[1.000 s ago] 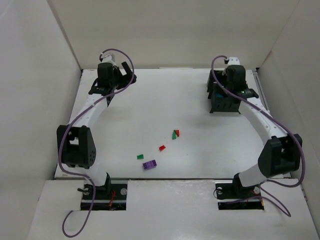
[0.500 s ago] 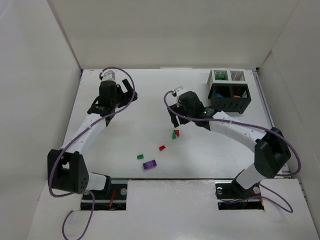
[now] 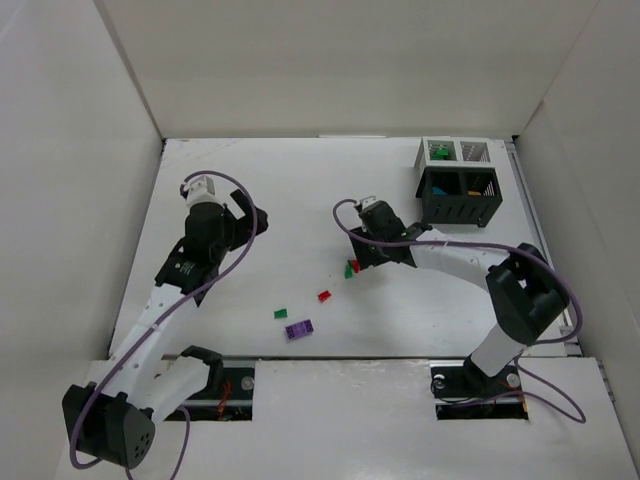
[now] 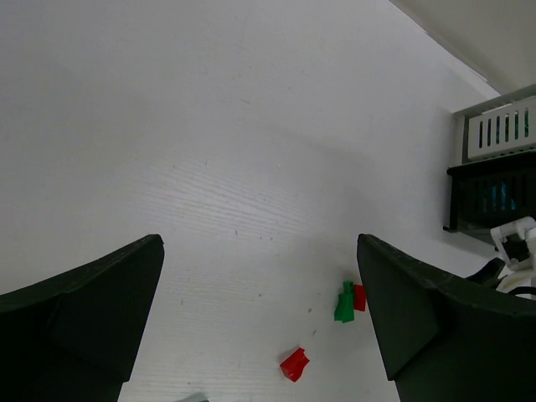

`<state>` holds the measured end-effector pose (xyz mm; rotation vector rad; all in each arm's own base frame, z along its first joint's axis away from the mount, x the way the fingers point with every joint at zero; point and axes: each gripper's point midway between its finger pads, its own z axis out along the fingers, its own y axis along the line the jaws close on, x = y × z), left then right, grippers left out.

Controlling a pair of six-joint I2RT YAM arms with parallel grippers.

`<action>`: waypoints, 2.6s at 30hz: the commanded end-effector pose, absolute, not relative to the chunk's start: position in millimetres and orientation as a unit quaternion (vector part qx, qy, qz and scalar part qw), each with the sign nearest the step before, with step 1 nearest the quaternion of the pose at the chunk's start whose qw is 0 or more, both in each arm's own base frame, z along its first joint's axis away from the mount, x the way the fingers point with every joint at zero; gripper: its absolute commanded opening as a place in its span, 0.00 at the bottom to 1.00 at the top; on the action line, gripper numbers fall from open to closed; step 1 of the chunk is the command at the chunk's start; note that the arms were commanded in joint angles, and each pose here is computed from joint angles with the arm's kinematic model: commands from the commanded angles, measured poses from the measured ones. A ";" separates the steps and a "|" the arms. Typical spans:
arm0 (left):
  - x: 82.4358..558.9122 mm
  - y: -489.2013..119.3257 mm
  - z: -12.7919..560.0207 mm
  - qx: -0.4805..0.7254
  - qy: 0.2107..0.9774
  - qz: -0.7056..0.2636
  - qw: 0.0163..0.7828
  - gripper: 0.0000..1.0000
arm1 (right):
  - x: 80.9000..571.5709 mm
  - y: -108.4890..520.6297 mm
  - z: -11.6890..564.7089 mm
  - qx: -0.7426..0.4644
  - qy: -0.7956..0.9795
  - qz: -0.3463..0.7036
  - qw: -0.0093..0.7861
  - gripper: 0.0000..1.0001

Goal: Sort the legos into containers by color

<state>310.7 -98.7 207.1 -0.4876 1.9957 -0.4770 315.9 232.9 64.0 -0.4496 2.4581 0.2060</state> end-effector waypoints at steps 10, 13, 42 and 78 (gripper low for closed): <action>303.0 -84.9 209.6 -0.221 0.820 -0.172 0.499 1.00 | 267.3 235.9 38.4 -0.205 0.937 0.066 0.274 0.62; 301.7 -84.1 207.5 -0.217 0.823 -0.168 0.497 1.00 | 274.2 238.5 35.4 -0.200 0.937 0.051 0.281 0.62; 295.2 -69.0 220.2 -0.231 0.815 -0.141 0.513 1.00 | 324.1 263.3 50.3 -0.186 0.924 0.058 0.330 0.16; 401.3 -115.1 224.4 -0.135 0.840 -0.143 0.506 1.00 | 556.3 -62.5 239.5 0.161 0.847 -0.114 0.494 0.37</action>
